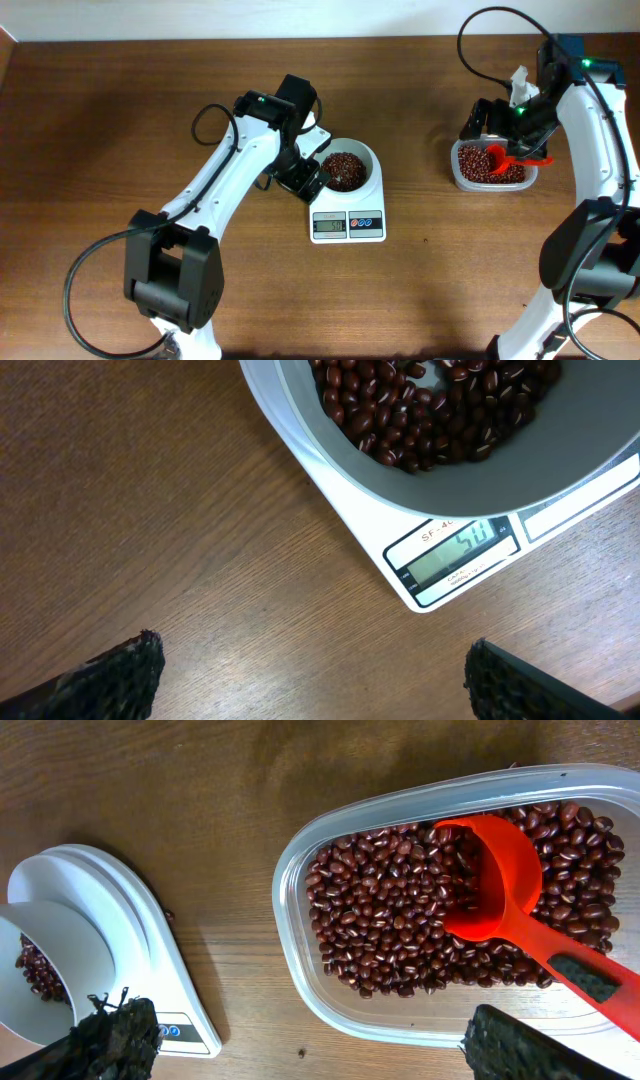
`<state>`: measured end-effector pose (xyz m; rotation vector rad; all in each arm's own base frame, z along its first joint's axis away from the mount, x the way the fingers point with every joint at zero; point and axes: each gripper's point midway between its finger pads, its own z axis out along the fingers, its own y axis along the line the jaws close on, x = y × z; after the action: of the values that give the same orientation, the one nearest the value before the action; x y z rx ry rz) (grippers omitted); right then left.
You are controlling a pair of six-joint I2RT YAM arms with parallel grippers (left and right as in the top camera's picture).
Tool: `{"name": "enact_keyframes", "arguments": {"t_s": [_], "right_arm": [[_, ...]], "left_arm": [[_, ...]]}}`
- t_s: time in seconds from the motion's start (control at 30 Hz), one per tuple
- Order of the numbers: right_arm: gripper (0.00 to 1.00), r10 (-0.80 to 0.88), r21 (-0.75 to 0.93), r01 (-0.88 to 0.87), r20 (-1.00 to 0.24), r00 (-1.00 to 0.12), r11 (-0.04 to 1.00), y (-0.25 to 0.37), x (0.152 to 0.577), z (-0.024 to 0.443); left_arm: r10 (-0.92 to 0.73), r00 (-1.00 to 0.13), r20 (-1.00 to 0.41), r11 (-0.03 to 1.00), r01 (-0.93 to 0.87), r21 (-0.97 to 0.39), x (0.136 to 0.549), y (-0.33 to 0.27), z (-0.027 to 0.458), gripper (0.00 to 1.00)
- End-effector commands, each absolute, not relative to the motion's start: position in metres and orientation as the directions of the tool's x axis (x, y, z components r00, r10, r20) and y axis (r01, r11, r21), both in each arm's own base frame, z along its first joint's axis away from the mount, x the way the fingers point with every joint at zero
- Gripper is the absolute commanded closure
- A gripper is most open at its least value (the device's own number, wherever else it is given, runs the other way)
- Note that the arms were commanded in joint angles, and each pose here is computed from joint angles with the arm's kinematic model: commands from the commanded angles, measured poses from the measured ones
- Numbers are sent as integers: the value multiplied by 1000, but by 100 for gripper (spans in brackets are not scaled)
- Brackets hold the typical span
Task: Scoop item into bowl and weigh 50g on scale
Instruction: 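Lower scoop into the bean tub with right gripper, then move left gripper down in front of the scale display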
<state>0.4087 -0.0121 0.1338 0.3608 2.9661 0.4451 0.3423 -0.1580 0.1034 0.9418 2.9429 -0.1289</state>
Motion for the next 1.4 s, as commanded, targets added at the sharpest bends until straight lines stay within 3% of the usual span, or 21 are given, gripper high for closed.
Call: {"name": "enact_keyframes", "arguments": {"t_s": [0.0,0.4,0.5,0.6,0.7,0.8,0.97,1.03,1.33,1.37], "right_arm": [[1,255,318,215,-89,-963,923,-9,411,137],[1,255,318,215,-89,-963,923,-9,411,137],[1,255,318,215,-89,-963,923,-9,411,137],[1,255,318,215,-89,-963,923,-9,411,137],[1,255,318,215,-89,-963,923,-9,411,137],[1,255,318,215,-89,-963,923,-9,411,137],[1,255,318,215,-90,-963,924,-9,411,137],[1,255,318,215,-90,-963,924,-9,411,137],[0,252,353,195,-125,-960,915,-5,420,143],[11,260,352,199,-136,-956,915,-10,421,155]], "left_arm": [[584,-809,-68,806,588,-69,342,-160,101,1],[583,-808,-84,805,588,-78,344,-163,102,1],[566,-823,42,818,555,-154,308,-157,107,1],[626,-777,-63,761,627,-169,288,-184,144,1],[589,-799,-124,781,602,-165,273,-198,170,1],[589,-801,-108,782,598,-177,251,-210,158,1],[529,-814,-241,801,573,-176,240,-209,133,1],[522,-821,-231,817,559,-142,241,-202,115,1],[516,-813,-268,813,564,-144,249,-207,117,1],[517,-813,-268,813,564,-144,249,-207,117,1]]}}
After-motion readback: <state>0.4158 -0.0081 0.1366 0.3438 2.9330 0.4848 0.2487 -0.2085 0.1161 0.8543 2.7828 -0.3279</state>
